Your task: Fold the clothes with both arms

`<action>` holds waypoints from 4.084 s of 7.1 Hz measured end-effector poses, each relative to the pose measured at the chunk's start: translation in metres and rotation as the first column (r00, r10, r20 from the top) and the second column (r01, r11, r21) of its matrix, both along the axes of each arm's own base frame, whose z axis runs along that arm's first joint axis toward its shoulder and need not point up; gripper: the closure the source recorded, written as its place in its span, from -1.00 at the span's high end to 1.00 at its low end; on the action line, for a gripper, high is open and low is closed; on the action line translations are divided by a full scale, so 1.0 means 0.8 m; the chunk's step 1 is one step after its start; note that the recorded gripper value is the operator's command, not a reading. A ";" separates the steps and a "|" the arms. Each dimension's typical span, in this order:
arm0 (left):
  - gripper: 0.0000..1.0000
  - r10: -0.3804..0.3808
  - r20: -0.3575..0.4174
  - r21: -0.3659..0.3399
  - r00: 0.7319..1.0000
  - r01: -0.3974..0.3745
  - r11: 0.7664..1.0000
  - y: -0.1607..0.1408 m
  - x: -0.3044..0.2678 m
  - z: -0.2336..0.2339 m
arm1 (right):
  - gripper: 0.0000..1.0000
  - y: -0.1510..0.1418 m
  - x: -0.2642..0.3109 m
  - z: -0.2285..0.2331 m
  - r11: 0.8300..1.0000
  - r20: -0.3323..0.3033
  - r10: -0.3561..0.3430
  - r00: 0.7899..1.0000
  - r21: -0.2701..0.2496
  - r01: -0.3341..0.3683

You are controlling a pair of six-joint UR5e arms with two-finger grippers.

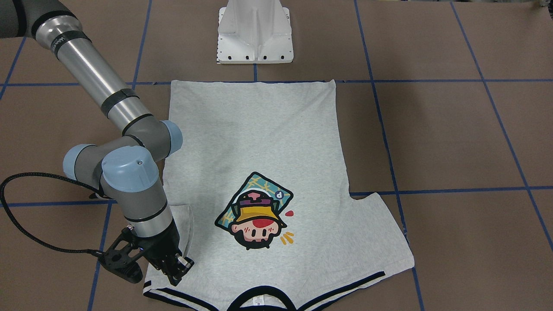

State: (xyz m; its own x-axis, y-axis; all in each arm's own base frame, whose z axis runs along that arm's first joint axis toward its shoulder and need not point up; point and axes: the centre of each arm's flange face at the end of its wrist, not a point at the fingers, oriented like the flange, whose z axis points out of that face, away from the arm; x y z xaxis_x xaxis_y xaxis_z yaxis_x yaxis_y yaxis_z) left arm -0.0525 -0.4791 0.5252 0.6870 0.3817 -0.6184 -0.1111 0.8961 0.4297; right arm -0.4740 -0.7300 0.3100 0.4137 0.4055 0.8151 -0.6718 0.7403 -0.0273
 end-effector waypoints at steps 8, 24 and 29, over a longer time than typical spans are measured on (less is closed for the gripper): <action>1.00 -0.036 -0.148 0.128 0.988 0.056 0.990 -0.065 0.026 -0.080 | 1.00 0.075 0.022 -0.042 0.994 0.102 -0.099 0.990 0.054 0.094; -0.04 -0.289 -0.197 -0.127 0.937 0.268 0.955 -0.314 0.529 -0.065 | 1.00 0.282 0.240 -0.060 0.976 0.226 -0.216 0.950 0.090 0.201; -1.00 -0.293 -0.194 -0.130 0.936 0.272 0.953 -0.324 0.537 -0.072 | 1.00 0.278 0.235 -0.051 0.976 0.217 -0.215 0.952 0.076 0.203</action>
